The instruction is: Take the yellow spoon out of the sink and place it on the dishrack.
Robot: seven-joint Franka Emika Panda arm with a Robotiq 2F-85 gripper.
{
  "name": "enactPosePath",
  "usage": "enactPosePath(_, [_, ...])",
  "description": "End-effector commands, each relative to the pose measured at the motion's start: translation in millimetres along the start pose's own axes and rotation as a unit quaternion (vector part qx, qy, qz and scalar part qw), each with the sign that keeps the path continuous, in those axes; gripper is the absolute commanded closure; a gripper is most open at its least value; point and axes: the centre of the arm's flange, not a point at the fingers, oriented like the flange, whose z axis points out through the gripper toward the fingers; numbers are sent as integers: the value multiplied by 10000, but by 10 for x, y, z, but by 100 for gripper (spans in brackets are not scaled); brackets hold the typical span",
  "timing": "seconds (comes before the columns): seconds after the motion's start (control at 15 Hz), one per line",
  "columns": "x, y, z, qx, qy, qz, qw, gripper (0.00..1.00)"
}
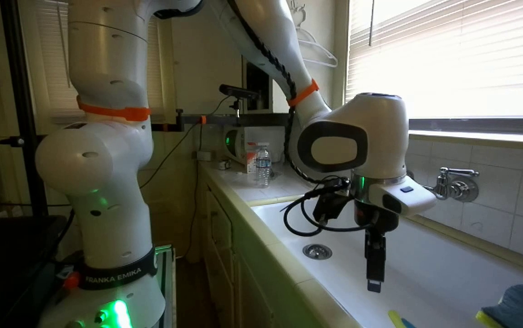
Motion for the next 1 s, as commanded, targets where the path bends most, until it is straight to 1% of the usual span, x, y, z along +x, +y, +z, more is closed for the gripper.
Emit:
enactPosePath(0.0, [210, -138, 355, 66, -108, 355, 9993, 0])
enactPosePath(0.4, [534, -293, 666, 180, -258, 566, 9979, 0])
enactPosePath(0.93, [826, -195, 1008, 101, -357, 690, 9969, 0])
